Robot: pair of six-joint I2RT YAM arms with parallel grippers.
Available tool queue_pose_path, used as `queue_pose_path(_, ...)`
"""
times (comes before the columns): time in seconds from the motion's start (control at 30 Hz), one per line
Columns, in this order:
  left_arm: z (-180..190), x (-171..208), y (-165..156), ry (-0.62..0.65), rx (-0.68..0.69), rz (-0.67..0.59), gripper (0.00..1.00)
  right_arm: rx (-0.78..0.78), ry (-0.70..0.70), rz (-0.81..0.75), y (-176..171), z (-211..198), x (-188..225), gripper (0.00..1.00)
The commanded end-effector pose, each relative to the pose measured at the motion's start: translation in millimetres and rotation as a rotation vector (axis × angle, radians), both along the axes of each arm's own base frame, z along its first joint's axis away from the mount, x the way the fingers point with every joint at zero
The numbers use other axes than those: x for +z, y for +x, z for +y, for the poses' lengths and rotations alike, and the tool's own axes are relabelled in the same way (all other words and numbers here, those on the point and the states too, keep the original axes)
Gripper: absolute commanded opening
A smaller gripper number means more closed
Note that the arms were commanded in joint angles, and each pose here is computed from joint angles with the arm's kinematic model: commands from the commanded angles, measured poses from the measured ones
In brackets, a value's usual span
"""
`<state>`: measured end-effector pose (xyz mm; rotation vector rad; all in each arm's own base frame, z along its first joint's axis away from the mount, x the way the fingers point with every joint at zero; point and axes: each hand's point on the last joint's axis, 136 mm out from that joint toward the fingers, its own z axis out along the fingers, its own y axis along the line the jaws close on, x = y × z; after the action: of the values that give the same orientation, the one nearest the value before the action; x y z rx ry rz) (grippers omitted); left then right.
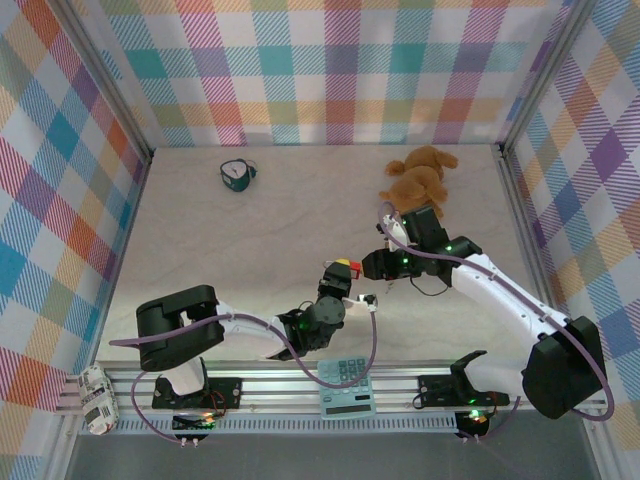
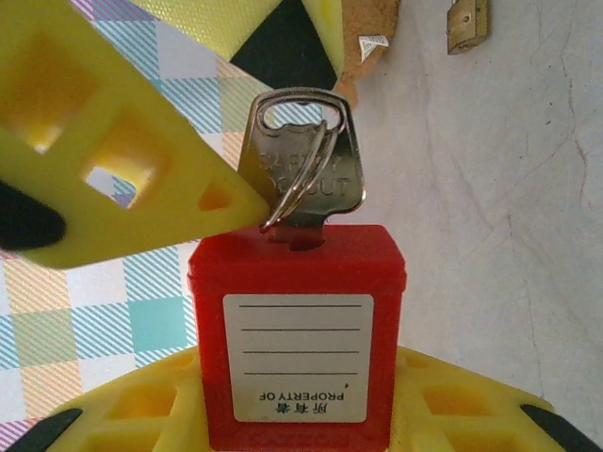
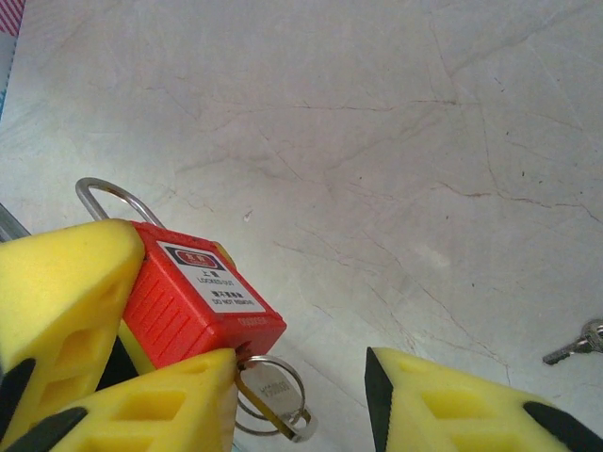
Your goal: Unlock with the key
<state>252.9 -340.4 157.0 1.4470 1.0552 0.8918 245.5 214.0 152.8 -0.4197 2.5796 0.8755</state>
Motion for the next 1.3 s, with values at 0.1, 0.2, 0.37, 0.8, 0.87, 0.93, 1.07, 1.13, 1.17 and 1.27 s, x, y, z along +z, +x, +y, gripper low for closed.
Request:
queue_pose_path(0.1,-11.2,30.3,-6.4,-0.125,-0.022,-0.076,0.18,-0.065,-0.052,0.008,11.0,-7.9,-4.2,0.40)
queue_pose_path(0.2,-11.2,30.5,-6.4,-0.131,-0.022,-0.088,0.17,-0.093,-0.069,0.012,12.6,-12.4,-5.9,0.40)
queue_pose_path(0.37,-10.5,26.1,-6.1,-0.131,-0.017,-0.088,0.16,-0.067,0.022,0.014,8.1,-0.8,8.0,0.39)
queue_pose_path(0.8,-2.4,18.0,-7.0,-0.147,0.003,-0.043,0.15,-0.039,0.092,-0.047,-2.9,-4.4,30.3,0.42)
queue_pose_path(0.87,-2.8,16.3,-7.1,-0.141,0.000,-0.041,0.15,-0.037,0.086,-0.059,-3.9,-6.2,31.8,0.42)
queue_pose_path(0.93,-3.7,16.8,-7.1,-0.141,-0.002,-0.036,0.15,-0.039,0.074,-0.069,-4.3,-8.9,32.1,0.42)
queue_pose_path(1.07,-4.9,18.7,-7.0,-0.142,-0.003,-0.031,0.14,-0.030,0.053,-0.049,-10.0,-11.8,25.8,0.41)
queue_pose_path(1.13,-5.6,20.2,-6.9,-0.145,-0.004,-0.030,0.14,-0.016,0.063,-0.041,-13.1,-10.3,23.4,0.36)
queue_pose_path(1.17,-5.4,20.6,-6.6,-0.146,-0.001,-0.031,0.14,-0.006,0.068,-0.040,-14.9,-9.2,22.6,0.35)
queue_pose_path(1.27,-5.2,24.1,-6.5,-0.156,-0.001,-0.032,0.13,0.002,0.075,-0.040,-16.8,-8.5,19.5,0.33)
